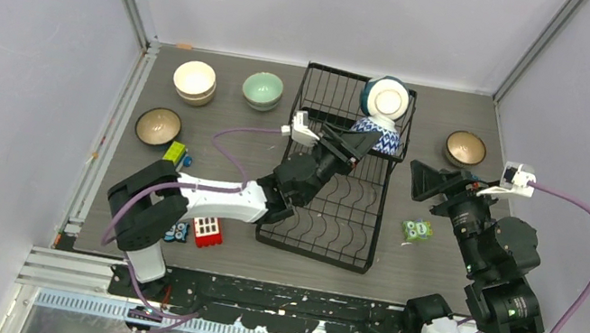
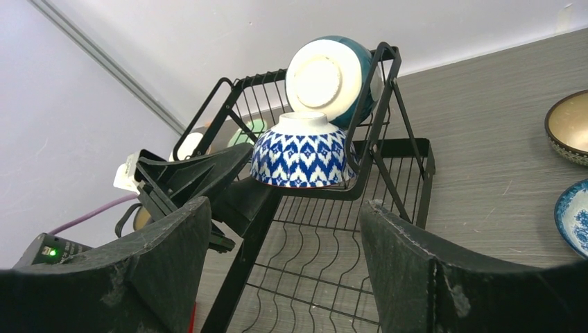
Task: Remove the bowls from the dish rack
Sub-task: Pick up the bowl from the dish rack.
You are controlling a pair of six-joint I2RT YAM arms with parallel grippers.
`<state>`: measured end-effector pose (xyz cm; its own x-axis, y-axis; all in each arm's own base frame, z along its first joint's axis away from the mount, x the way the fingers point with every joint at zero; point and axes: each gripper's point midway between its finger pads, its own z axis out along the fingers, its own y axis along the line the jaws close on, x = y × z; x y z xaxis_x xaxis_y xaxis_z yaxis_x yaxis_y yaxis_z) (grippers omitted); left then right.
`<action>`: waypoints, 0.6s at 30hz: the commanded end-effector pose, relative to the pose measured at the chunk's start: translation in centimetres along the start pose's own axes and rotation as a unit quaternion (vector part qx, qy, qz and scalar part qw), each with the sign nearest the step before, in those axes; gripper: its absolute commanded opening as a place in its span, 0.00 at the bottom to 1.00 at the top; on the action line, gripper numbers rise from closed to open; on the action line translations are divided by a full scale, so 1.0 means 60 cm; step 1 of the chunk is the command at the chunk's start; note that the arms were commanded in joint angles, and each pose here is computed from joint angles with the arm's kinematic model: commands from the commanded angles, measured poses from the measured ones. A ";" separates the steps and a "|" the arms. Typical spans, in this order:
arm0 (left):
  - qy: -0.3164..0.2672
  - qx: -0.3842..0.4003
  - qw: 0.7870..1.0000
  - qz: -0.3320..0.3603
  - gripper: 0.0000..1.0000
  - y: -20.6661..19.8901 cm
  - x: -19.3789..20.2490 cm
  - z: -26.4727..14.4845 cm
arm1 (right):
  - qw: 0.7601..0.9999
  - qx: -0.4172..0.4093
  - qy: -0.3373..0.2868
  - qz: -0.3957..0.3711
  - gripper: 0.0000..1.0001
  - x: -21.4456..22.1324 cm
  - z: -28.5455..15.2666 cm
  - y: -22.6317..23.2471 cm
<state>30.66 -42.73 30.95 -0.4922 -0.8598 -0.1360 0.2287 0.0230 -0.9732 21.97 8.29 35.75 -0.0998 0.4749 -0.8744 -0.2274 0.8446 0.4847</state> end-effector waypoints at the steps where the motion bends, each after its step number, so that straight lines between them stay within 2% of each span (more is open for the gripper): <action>1: -0.028 0.043 0.999 -0.013 0.54 -0.047 -0.019 0.018 | 1.000 -0.003 -0.010 -0.006 0.82 -0.005 0.001 0.002; 18: -0.035 0.049 0.998 -0.018 0.43 -0.022 -0.012 0.035 | 1.000 0.001 -0.004 -0.010 0.82 0.007 -0.002 -0.005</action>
<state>31.63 -43.88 30.66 -0.4837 -0.8678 -0.1138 0.2526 -0.0139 -0.9675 22.02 8.49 34.74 -0.1180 0.4625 -0.8787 -0.2245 0.8496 0.4773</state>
